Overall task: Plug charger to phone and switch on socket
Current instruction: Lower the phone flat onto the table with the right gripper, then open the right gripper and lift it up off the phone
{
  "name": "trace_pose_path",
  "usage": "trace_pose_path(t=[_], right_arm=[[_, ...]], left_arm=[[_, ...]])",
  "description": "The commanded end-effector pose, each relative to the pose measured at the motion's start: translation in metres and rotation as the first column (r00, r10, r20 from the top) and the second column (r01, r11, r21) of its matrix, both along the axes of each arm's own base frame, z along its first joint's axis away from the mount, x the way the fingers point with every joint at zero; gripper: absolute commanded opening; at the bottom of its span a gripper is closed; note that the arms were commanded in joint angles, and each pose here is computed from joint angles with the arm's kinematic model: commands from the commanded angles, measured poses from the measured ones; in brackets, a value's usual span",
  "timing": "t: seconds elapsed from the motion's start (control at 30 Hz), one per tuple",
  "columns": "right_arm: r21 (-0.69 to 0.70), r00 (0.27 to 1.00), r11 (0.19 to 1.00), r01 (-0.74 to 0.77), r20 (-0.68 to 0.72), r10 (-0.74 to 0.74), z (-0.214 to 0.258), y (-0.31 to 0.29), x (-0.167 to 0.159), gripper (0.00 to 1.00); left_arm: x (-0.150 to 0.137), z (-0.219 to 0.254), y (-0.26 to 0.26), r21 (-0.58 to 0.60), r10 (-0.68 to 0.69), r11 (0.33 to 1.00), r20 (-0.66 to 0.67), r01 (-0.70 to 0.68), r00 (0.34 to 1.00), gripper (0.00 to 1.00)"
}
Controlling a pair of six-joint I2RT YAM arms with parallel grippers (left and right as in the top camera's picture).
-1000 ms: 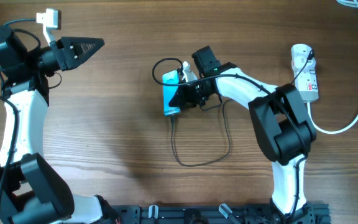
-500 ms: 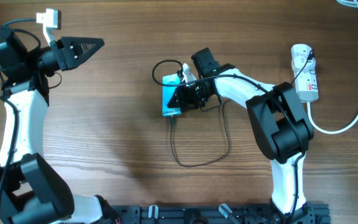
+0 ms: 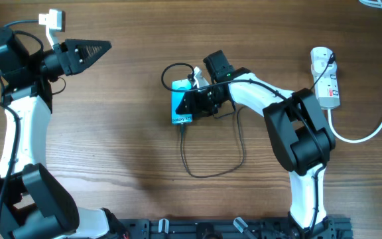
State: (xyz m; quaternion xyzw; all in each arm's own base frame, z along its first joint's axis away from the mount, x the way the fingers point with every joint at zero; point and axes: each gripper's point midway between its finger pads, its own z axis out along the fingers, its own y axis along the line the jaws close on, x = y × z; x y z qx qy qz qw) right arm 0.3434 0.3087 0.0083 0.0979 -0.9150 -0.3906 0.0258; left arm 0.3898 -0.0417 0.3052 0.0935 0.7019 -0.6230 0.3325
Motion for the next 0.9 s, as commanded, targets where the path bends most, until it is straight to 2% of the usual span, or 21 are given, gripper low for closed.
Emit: trace_pose_path(t=[0.0,0.07,0.2,0.47,0.63,0.73,0.87], right_arm=[[-0.188,0.998,0.981,0.051,0.057,-0.041,-0.031,-0.025,0.01,0.51],[-0.233,0.996,0.97,0.066,0.073,-0.05,-0.036,-0.032,0.013,0.56],[-0.309,0.993,0.947,0.09,0.099,-0.062,-0.043,-0.044,0.016,0.57],[-0.323,0.993,0.942,0.094,0.103,-0.064,-0.045,-0.047,0.017,0.59],[-0.335,0.994,0.937,0.097,0.078,-0.075,-0.046,-0.049,0.012,0.8],[-0.343,0.994,0.933,0.107,0.058,-0.092,-0.046,-0.051,0.009,0.85],[-0.343,0.994,0.933,0.107,0.058,-0.093,-0.046,-0.051,0.01,0.86]], left_arm=[[-0.006,0.015,-0.001,0.016,-0.013,1.0,0.054,0.012,0.998,1.0],[-0.006,0.015,-0.001,0.016,-0.013,1.0,0.054,0.012,0.998,1.0],[-0.006,0.015,-0.001,0.016,-0.013,1.0,0.054,0.012,0.998,1.0],[-0.006,0.015,-0.001,0.016,-0.013,1.0,0.054,0.012,0.998,1.0],[-0.006,0.015,-0.001,0.016,-0.013,1.0,0.054,0.012,0.998,1.0],[-0.006,0.015,-0.001,0.016,-0.013,1.0,0.054,0.012,0.998,1.0],[-0.006,0.015,-0.001,0.016,-0.013,1.0,0.054,0.012,0.998,1.0]])
